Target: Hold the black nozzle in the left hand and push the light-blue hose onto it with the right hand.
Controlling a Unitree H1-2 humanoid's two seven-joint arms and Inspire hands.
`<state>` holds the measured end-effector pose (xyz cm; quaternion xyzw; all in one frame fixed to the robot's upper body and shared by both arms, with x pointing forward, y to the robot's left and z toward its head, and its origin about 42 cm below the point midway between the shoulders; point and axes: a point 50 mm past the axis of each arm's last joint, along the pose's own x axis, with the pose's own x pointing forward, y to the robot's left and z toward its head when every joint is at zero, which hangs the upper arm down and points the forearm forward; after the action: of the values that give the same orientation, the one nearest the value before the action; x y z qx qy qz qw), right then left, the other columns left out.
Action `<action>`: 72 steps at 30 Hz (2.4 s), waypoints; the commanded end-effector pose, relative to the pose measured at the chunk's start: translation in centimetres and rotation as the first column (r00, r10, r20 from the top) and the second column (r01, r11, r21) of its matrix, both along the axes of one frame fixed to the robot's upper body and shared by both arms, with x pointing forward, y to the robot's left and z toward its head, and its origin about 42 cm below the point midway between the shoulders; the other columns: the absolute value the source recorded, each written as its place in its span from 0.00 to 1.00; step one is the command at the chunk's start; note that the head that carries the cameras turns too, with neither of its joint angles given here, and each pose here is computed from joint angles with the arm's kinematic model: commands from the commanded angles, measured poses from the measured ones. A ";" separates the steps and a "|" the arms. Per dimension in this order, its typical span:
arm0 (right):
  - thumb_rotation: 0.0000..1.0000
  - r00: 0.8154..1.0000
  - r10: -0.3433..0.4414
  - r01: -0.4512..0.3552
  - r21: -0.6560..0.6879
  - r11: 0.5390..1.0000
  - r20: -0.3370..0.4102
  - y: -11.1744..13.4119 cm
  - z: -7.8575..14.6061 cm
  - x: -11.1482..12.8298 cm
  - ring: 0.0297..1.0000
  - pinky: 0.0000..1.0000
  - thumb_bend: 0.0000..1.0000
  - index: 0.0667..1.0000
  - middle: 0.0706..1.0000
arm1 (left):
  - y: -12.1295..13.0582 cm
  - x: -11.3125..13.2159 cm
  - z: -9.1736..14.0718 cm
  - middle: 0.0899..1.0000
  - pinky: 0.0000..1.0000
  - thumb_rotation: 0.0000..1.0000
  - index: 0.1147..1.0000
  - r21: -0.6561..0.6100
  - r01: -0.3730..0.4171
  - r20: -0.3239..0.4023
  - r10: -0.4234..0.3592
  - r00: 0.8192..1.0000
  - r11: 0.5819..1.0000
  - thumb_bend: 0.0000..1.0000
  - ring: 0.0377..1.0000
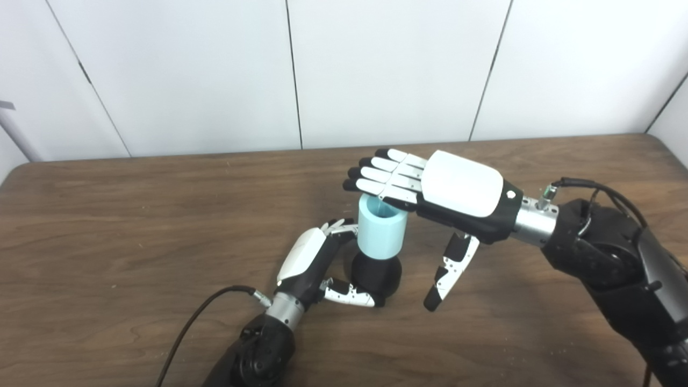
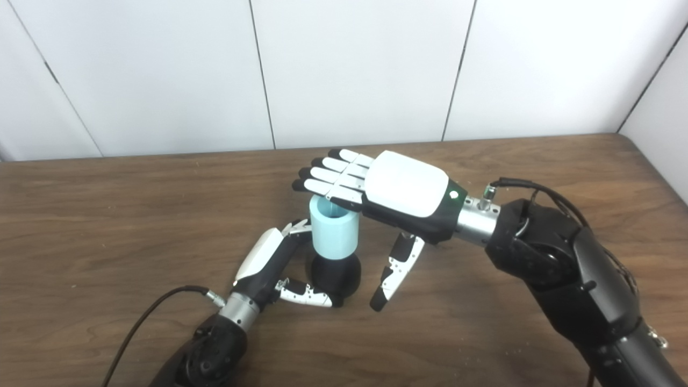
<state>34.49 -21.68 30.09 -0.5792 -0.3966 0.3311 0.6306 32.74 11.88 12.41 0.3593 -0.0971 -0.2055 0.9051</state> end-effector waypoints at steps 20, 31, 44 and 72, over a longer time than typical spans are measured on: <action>0.64 0.998 0.069 -0.069 -0.011 0.998 -0.007 0.3 0.7 -0.5 1.00 1.00 1.00 1.00 1.00 | 1.2 -1.2 -2.5 0.79 1.00 0.07 0.42 0.099 -0.005 -0.095 0.015 0.995 0.995 0.52 0.93; 0.66 0.996 0.080 -0.081 -0.033 0.996 -0.040 0.0 -0.1 0.0 1.00 1.00 1.00 1.00 1.00 | 1.1 -1.3 -2.4 0.79 1.00 0.07 0.42 0.099 -0.007 -0.096 0.016 0.995 0.995 0.52 0.93; 0.69 0.997 0.078 -0.078 -0.114 0.990 -0.002 -0.6 -0.2 -0.2 1.00 1.00 0.99 1.00 1.00 | 1.0 -1.3 -2.4 0.79 1.00 0.07 0.42 0.101 -0.006 -0.094 0.016 0.995 0.995 0.52 0.93; 0.71 0.992 0.121 -0.115 -0.174 0.978 0.027 0.2 -0.5 -0.7 1.00 1.00 0.98 1.00 1.00 | 1.0 -1.2 -2.4 0.79 1.00 0.07 0.42 0.092 -0.009 -0.097 0.018 0.995 0.996 0.52 0.93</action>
<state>34.09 -21.59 29.44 -0.6037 -0.4071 0.3758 0.5732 32.48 11.91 12.46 0.3588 -0.0962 -0.2047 0.9056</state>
